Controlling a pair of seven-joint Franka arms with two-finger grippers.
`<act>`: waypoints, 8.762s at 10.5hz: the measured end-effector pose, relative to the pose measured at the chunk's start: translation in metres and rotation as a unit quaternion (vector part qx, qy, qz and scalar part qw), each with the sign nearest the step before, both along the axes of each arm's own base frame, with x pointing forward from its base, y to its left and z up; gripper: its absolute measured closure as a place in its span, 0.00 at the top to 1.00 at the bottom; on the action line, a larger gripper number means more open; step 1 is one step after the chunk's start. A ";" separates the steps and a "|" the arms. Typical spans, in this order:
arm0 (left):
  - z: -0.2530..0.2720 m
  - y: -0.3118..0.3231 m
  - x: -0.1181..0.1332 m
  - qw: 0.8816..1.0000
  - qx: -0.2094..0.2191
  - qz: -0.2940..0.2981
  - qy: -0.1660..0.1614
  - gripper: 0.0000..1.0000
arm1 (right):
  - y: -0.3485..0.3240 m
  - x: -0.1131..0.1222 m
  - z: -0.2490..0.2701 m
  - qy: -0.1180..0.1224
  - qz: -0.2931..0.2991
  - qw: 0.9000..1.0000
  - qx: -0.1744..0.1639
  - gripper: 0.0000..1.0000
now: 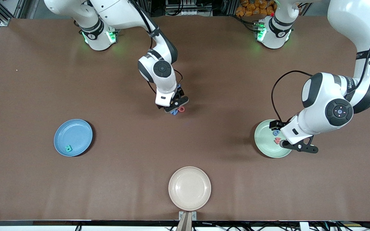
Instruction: Sort uppercase to blue plate, lowercase to green plate
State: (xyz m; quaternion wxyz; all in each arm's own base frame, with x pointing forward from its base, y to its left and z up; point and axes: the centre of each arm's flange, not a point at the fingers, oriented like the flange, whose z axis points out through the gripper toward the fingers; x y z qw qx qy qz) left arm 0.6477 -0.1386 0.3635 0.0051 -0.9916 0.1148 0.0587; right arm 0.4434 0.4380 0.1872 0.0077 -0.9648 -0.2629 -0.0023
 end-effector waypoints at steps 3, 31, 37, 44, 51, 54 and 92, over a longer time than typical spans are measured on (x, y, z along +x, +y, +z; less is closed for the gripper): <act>-0.001 -0.019 -0.005 1.000 0.000 -0.015 0.001 1.00 | -0.002 0.001 -0.010 -0.001 0.000 1.000 0.000 1.00; -0.079 -0.375 -0.343 0.916 -0.031 -0.395 -0.056 1.00 | -0.446 0.199 0.096 0.027 0.056 0.998 -0.029 0.36; -0.130 -0.404 -0.354 0.842 -0.065 -0.532 -0.060 0.91 | -0.482 0.213 0.076 0.002 0.039 0.999 -0.031 1.00; -0.159 -0.418 -0.346 0.799 -0.065 -0.596 -0.052 0.75 | -0.484 0.217 0.045 -0.008 0.037 0.999 -0.032 1.00; -0.175 -0.428 -0.343 0.768 -0.059 -0.636 -0.057 0.75 | -0.458 0.221 0.048 -0.011 0.051 0.998 -0.028 1.00; -0.184 -0.429 -0.347 0.759 -0.054 -0.646 -0.056 0.75 | -0.440 0.222 0.050 -0.013 0.052 0.998 -0.028 1.00; -0.120 0.031 0.006 0.998 -0.006 -0.064 0.013 0.81 | 0.032 0.047 0.021 -0.032 0.307 0.951 -0.035 1.00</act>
